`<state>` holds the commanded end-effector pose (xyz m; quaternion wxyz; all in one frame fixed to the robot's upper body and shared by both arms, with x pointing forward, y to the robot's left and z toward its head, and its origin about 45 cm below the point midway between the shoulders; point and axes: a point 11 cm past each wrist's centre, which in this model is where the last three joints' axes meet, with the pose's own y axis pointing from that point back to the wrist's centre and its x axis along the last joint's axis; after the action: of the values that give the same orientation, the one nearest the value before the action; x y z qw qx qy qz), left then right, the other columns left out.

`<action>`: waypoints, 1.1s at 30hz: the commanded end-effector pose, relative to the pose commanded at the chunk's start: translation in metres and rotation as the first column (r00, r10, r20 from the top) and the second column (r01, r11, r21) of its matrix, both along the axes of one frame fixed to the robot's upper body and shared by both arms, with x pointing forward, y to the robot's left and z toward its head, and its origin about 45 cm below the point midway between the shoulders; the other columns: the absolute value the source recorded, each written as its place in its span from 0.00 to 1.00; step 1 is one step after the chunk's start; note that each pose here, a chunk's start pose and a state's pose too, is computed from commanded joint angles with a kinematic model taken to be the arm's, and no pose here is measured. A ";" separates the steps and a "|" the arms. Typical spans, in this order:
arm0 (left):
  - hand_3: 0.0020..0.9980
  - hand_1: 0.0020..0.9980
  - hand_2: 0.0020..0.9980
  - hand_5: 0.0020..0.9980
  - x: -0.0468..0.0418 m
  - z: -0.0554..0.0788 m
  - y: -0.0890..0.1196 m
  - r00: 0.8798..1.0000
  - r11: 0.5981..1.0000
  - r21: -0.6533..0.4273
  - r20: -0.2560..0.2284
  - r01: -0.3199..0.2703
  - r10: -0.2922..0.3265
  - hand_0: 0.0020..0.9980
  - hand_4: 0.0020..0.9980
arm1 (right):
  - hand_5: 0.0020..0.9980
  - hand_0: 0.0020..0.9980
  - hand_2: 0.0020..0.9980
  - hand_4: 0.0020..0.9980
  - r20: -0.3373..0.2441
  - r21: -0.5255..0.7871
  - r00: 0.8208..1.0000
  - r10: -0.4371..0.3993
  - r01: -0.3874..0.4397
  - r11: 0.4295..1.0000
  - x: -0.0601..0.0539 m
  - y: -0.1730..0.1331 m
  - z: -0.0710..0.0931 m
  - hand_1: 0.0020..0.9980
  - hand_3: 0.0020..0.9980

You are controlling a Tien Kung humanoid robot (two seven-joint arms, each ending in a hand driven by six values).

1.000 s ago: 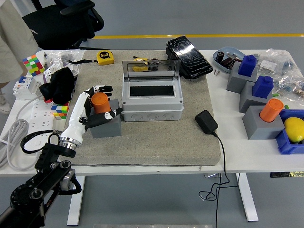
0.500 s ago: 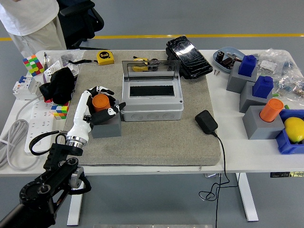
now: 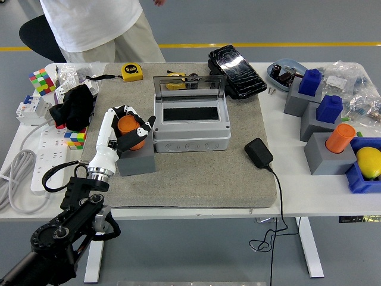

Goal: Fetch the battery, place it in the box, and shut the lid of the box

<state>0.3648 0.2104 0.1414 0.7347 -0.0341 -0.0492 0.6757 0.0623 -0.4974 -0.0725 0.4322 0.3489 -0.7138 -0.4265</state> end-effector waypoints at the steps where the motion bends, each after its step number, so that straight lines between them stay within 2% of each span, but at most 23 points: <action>1: 0.24 0.21 0.17 0.00 0.0004 0.001 0.000 1.000 1.000 0.010 -0.003 0.005 -0.005 0.25 0.71 | 0.49 0.57 0.65 0.94 0.001 0.000 1.000 0.000 0.000 1.000 0.000 0.000 0.000 0.63 0.55; 6: 0.24 0.19 0.17 0.00 0.0051 0.010 0.000 0.999 0.994 0.101 -0.011 0.036 -0.035 0.23 0.74 | 0.49 0.57 0.66 0.94 0.003 -0.003 1.000 -0.001 0.001 1.000 0.000 0.000 0.000 0.63 0.55; 8: 0.22 0.15 0.15 0.00 0.0080 0.018 -0.001 0.999 0.991 0.127 -0.001 0.050 -0.051 0.20 0.74 | 0.49 0.57 0.66 0.94 0.004 -0.003 1.000 -0.001 0.001 1.000 0.000 0.000 0.000 0.63 0.55; 13: 0.22 0.15 0.15 0.00 0.0139 0.038 -0.010 0.994 0.980 0.175 0.030 0.098 -0.105 0.20 0.74 | 0.49 0.57 0.66 0.94 0.005 -0.004 1.000 -0.001 0.001 1.000 0.000 0.000 0.000 0.63 0.55; 14: 0.20 0.11 0.13 0.00 0.0152 0.044 -0.014 0.992 0.975 0.191 0.037 0.113 -0.122 0.16 0.57 | 0.49 0.57 0.66 0.94 0.005 -0.005 1.000 0.000 0.000 1.000 0.001 0.000 0.000 0.63 0.55; 18: 0.20 0.11 0.13 0.00 0.0201 0.059 -0.031 0.980 0.952 0.250 0.046 0.177 -0.195 0.16 0.57 | 0.49 0.57 0.66 0.94 0.006 -0.007 1.000 0.004 -0.004 1.000 0.002 -0.001 0.001 0.63 0.55; 19: 0.20 0.11 0.13 0.00 0.0223 0.064 -0.039 0.974 0.940 0.277 0.050 0.199 -0.221 0.16 0.57 | 0.49 0.57 0.66 0.94 0.007 -0.008 1.000 0.005 -0.005 1.000 0.003 -0.002 0.001 0.63 0.55; 20: 0.20 0.10 0.12 0.00 0.0239 0.067 -0.044 0.970 0.932 0.295 0.051 0.213 -0.238 0.15 0.37 | 0.49 0.57 0.65 0.94 0.008 -0.009 1.000 0.006 -0.006 1.000 0.003 -0.002 0.001 0.63 0.55; 24: 0.20 0.10 0.12 0.00 0.0312 0.077 -0.068 0.954 0.886 0.391 0.056 0.249 -0.293 0.15 0.37 | 0.49 0.57 0.65 0.94 0.009 -0.011 1.000 0.007 -0.007 1.000 0.005 -0.003 0.002 0.63 0.55; 27: 0.20 0.10 0.12 0.00 0.0363 0.081 -0.082 0.946 0.845 0.465 0.041 0.266 -0.321 0.15 0.36 | 0.49 0.58 0.66 0.94 0.011 -0.013 1.000 0.008 -0.008 1.000 0.006 -0.003 0.003 0.63 0.55; 31: 0.20 0.10 0.12 0.00 0.0433 0.086 -0.102 0.938 0.761 0.594 0.031 0.260 -0.345 0.15 0.36 | 0.49 0.58 0.66 0.94 0.006 -0.014 1.000 0.011 -0.011 1.000 0.005 -0.004 0.003 0.63 0.55; 33: 0.21 0.10 0.12 0.00 0.0469 0.088 -0.112 0.934 0.720 0.646 0.030 0.253 -0.356 0.16 0.40 | 0.49 0.58 0.66 0.94 0.003 -0.014 1.000 0.012 -0.012 1.000 0.004 -0.004 0.003 0.63 0.55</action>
<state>0.4117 0.0987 0.2296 0.7980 0.1561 -0.3228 0.4843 0.0661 -0.5013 -0.0699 0.4361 0.3510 -0.7154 -0.4182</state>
